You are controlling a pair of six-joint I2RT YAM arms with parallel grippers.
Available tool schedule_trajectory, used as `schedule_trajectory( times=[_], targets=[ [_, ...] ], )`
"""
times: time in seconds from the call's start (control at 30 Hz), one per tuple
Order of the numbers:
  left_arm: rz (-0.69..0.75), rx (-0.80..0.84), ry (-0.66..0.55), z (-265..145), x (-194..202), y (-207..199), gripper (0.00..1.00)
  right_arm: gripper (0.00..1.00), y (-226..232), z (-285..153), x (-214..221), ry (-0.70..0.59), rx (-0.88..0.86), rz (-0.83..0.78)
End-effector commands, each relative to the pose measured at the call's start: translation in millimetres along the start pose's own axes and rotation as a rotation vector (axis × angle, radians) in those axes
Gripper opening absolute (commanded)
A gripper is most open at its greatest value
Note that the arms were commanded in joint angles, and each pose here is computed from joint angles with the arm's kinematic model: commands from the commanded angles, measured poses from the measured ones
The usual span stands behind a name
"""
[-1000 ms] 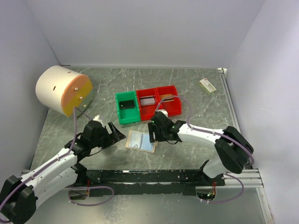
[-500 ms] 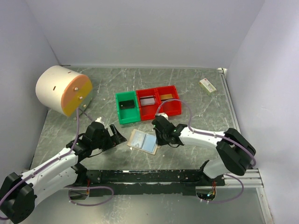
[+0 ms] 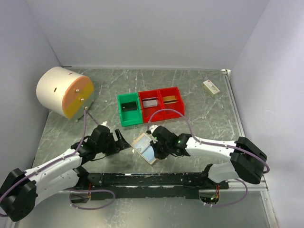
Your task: Take the credit cards out of the card holder
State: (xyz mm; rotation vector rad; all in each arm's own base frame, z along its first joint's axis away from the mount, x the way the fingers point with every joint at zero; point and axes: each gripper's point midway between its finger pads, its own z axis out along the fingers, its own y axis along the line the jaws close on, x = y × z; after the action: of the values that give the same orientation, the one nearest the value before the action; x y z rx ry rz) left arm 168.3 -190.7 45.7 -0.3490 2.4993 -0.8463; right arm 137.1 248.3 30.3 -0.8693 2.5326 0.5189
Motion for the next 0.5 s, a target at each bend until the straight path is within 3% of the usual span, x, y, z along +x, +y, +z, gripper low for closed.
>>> schedule_trajectory(
  times=[0.0,0.3,0.47],
  targets=[
    [0.029,0.0,-0.024,4,-3,-5,0.92,0.0,33,1,1,0.015,-0.134,-0.136],
    [0.05,-0.018,-0.032,4,-2,-8,0.9,0.0,79,1,30,0.056,-0.258,-0.307],
    [0.064,0.002,-0.035,3,-2,-13,0.9,0.03,7,3,18,0.035,0.129,-0.1]
  ],
)
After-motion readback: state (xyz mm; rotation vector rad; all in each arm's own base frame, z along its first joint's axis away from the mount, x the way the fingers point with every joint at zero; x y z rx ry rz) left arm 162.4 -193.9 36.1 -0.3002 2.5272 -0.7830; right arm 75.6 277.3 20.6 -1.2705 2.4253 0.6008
